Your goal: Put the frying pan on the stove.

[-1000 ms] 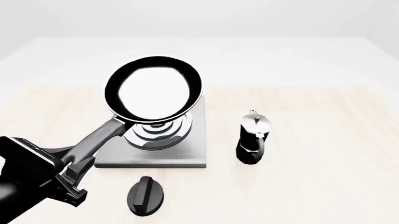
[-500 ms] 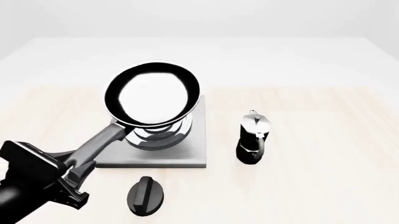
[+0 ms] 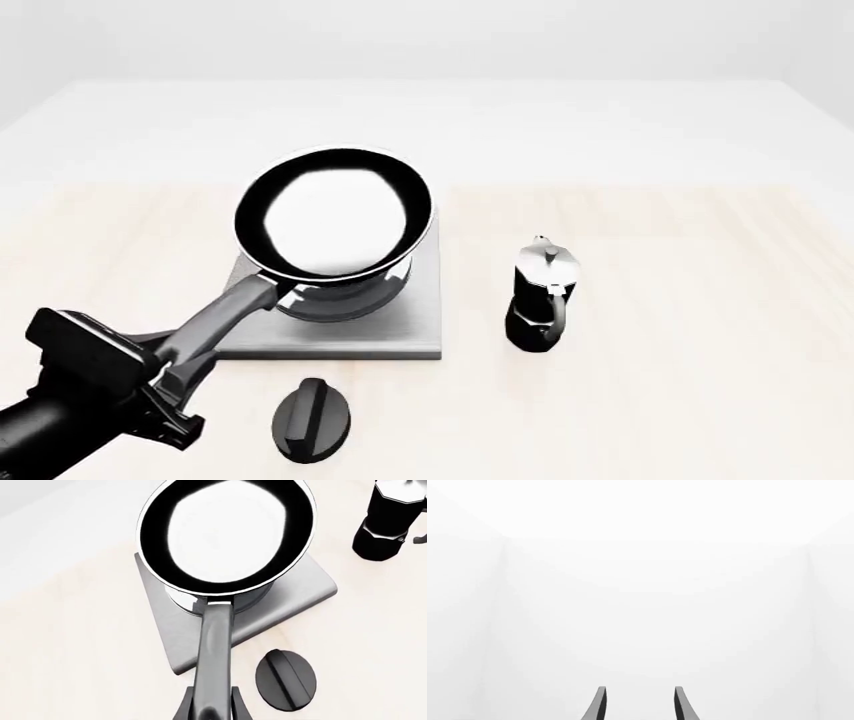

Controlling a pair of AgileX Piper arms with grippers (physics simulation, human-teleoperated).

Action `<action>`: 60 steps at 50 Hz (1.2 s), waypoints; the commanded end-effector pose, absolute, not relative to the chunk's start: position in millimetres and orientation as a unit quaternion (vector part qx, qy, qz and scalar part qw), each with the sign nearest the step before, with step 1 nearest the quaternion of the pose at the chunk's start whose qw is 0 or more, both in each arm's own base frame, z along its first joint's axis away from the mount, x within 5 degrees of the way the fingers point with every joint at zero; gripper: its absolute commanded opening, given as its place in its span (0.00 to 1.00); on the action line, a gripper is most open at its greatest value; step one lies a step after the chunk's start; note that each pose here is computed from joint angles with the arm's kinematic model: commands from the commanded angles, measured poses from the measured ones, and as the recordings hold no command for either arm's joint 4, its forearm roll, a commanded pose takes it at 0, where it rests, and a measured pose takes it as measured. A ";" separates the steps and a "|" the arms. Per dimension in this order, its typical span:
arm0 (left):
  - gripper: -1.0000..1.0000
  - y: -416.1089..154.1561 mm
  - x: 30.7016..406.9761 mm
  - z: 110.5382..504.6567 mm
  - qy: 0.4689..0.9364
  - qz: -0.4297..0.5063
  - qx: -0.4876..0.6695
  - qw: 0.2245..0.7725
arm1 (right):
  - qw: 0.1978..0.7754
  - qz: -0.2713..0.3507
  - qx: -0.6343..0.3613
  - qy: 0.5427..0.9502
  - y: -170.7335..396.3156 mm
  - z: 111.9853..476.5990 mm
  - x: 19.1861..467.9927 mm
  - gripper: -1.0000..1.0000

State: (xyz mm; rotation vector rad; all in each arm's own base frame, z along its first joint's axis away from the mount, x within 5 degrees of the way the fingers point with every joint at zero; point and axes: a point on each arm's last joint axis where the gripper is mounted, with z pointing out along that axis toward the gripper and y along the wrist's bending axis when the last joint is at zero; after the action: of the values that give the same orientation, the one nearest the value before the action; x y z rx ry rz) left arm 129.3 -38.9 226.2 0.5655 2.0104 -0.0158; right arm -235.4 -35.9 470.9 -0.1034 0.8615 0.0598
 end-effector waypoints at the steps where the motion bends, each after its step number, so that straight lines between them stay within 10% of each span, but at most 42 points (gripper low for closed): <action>1: 0.00 -40.3 131.8 231.0 0.827 -0.020 0.218 0.518 | 0.907 0.029 -0.051 0.418 -36.2 470.8 -235.4 1.00; 60: 0.00 -41.7 143.2 202.9 0.840 -0.029 0.194 0.505 | 0.903 0.027 -0.059 0.425 -37.3 470.4 -221.2 1.00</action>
State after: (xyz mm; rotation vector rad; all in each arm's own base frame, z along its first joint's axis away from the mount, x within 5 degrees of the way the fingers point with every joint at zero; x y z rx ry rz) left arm 138.5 -41.0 195.9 0.5319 2.0545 -0.0420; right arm -224.6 -37.6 470.5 -0.1192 0.8750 0.0567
